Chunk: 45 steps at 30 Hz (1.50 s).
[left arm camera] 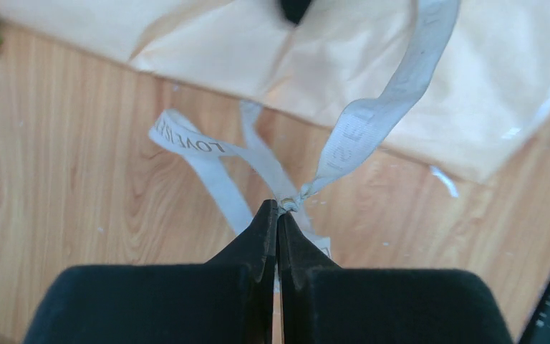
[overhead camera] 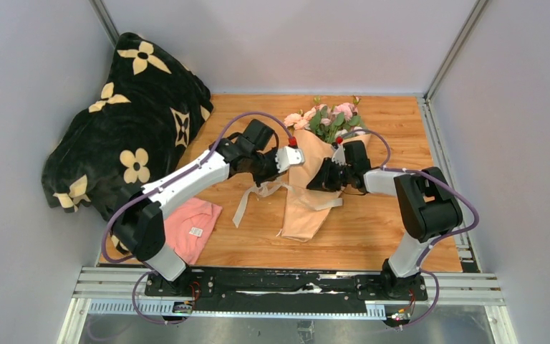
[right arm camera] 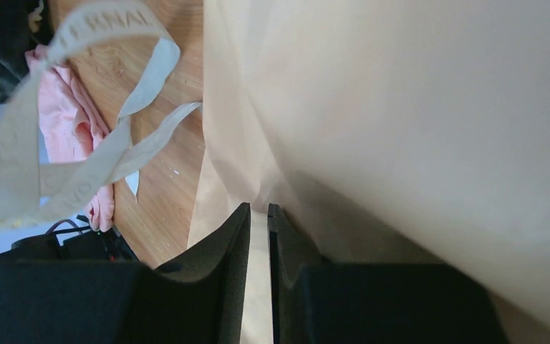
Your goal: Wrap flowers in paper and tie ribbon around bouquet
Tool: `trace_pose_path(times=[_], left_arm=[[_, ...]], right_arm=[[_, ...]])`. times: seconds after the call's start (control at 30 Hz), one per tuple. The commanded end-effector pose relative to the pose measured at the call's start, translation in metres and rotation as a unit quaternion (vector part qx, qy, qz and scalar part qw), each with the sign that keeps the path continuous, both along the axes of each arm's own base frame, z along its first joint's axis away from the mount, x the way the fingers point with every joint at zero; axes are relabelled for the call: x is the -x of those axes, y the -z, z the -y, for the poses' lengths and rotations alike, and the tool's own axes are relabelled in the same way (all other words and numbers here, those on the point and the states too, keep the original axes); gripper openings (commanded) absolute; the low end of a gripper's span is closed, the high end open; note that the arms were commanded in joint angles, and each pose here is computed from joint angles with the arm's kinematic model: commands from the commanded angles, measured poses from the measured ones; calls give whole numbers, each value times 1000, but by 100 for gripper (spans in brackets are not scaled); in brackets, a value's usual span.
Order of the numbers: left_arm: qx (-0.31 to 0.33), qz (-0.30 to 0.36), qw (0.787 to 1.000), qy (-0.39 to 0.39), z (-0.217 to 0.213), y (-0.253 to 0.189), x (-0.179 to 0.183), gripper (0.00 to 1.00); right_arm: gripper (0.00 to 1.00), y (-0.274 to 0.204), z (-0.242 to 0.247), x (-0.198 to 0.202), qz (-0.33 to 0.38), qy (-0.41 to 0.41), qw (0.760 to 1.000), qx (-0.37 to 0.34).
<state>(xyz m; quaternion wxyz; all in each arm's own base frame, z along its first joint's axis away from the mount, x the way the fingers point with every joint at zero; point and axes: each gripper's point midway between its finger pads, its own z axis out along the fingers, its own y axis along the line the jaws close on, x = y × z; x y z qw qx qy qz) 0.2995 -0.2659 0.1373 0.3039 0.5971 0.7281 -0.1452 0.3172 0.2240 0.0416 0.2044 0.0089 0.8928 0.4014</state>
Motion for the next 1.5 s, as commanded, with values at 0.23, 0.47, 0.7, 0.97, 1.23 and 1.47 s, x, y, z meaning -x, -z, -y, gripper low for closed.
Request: trace_pose_path(times=[0.23, 0.47, 0.7, 0.97, 1.23, 1.47], left_arm=[[21, -44, 998, 26, 24, -17, 20, 0], [31, -20, 999, -3, 41, -20, -13, 0], [29, 11, 997, -66, 48, 4, -64, 0], [26, -26, 996, -80, 66, 31, -83, 0], [27, -27, 996, -85, 71, 32, -90, 0], [61, -41, 995, -66, 73, 5, -71, 0]], right_arm=[[22, -67, -7, -9, 104, -96, 990, -20], [23, -116, 15, -10, 203, -74, 976, 40], [22, -125, 15, 8, 262, -64, 963, 5], [17, -139, -33, 57, 347, -135, 925, -79], [14, -90, -50, 30, 289, -60, 956, -13], [18, -41, -35, 1, 228, 21, 971, 63]])
